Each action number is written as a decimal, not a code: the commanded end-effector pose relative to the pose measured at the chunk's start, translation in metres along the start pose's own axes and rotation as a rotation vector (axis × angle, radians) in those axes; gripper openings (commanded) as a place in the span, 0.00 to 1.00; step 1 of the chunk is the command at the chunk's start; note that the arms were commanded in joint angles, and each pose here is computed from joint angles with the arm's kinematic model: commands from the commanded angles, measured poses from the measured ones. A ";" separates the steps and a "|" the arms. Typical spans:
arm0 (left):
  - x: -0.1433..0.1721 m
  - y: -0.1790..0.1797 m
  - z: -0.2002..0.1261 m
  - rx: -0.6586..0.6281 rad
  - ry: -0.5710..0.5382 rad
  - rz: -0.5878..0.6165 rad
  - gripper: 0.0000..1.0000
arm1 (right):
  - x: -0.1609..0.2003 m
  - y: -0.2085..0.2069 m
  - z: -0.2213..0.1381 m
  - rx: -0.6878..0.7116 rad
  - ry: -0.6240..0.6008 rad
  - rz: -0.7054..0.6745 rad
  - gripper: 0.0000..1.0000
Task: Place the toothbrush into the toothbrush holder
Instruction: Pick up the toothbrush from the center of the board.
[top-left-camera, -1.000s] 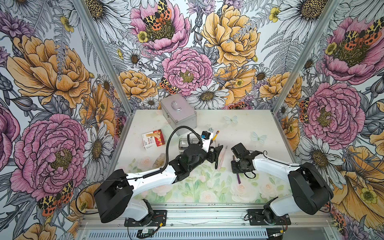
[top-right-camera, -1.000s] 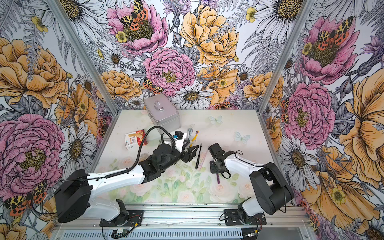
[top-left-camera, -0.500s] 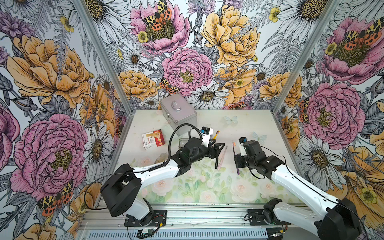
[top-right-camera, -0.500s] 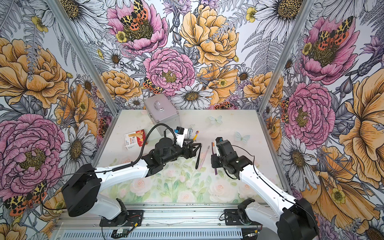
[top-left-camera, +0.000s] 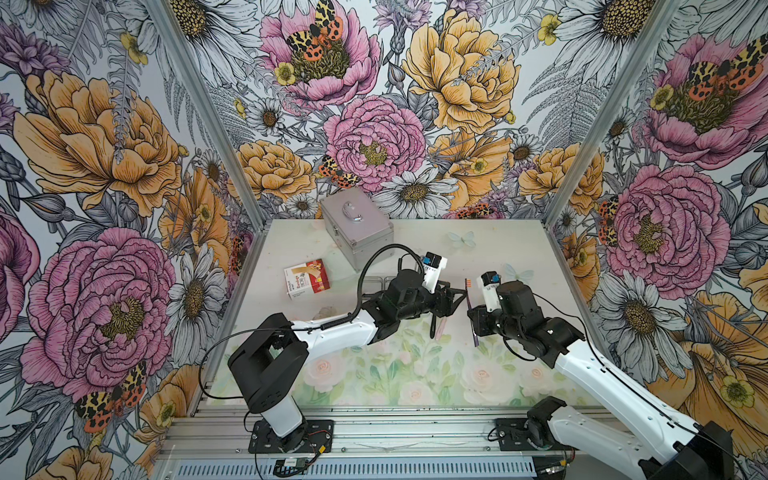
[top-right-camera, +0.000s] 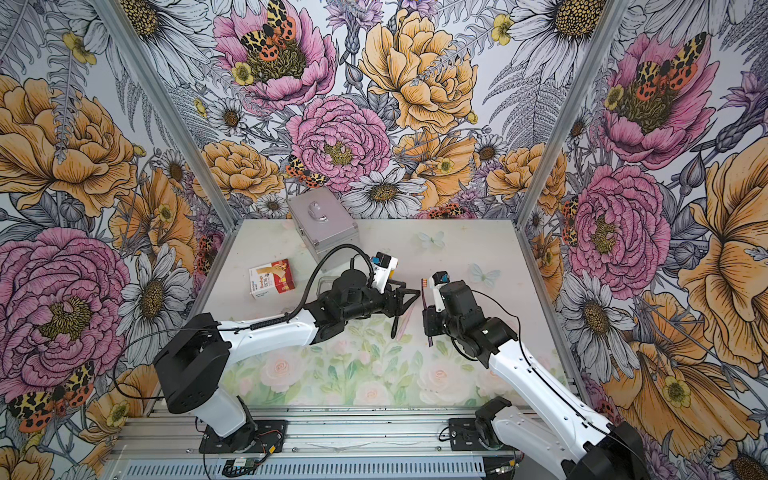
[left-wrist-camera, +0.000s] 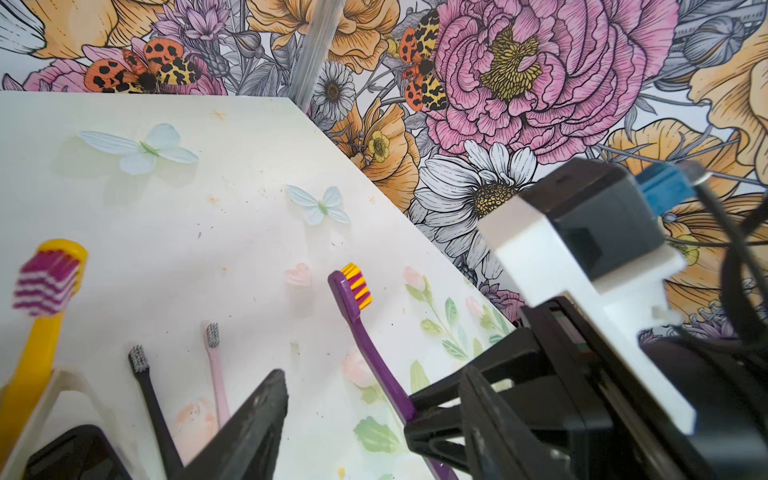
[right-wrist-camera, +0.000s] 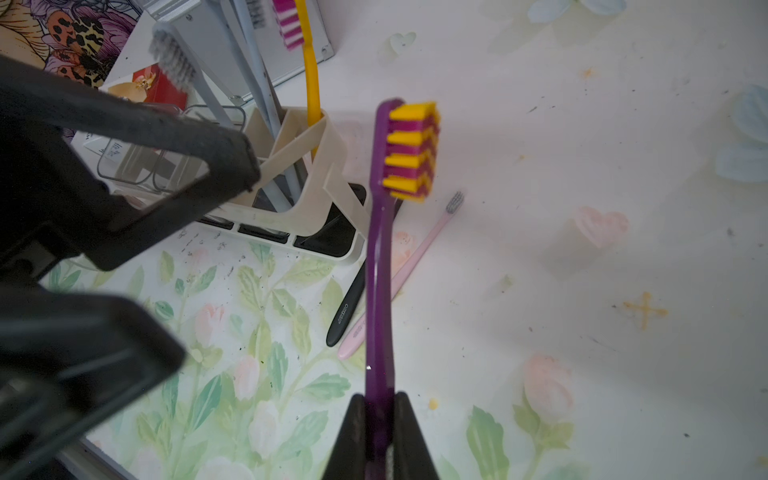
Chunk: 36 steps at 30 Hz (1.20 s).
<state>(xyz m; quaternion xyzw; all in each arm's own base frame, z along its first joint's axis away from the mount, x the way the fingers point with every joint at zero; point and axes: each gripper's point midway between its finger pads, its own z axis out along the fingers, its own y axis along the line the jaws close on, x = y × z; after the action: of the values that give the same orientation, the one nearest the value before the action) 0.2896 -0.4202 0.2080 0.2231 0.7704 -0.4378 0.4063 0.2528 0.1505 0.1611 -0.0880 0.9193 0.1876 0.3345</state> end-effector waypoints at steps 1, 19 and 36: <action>0.003 -0.011 0.010 0.037 0.033 0.006 0.67 | -0.018 0.013 -0.011 -0.040 -0.054 -0.018 0.00; 0.006 -0.007 0.037 0.032 0.080 0.018 0.54 | -0.020 0.015 -0.018 -0.047 -0.067 -0.028 0.00; 0.016 0.004 0.047 0.006 0.100 0.018 0.22 | -0.018 0.014 -0.017 -0.039 -0.060 -0.036 0.00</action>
<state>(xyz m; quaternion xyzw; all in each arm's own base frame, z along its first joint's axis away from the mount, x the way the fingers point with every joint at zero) 0.2985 -0.4550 0.1917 0.2473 0.7809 -0.4317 0.3777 0.2509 0.1535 0.1744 -0.0944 0.9112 0.1987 0.3482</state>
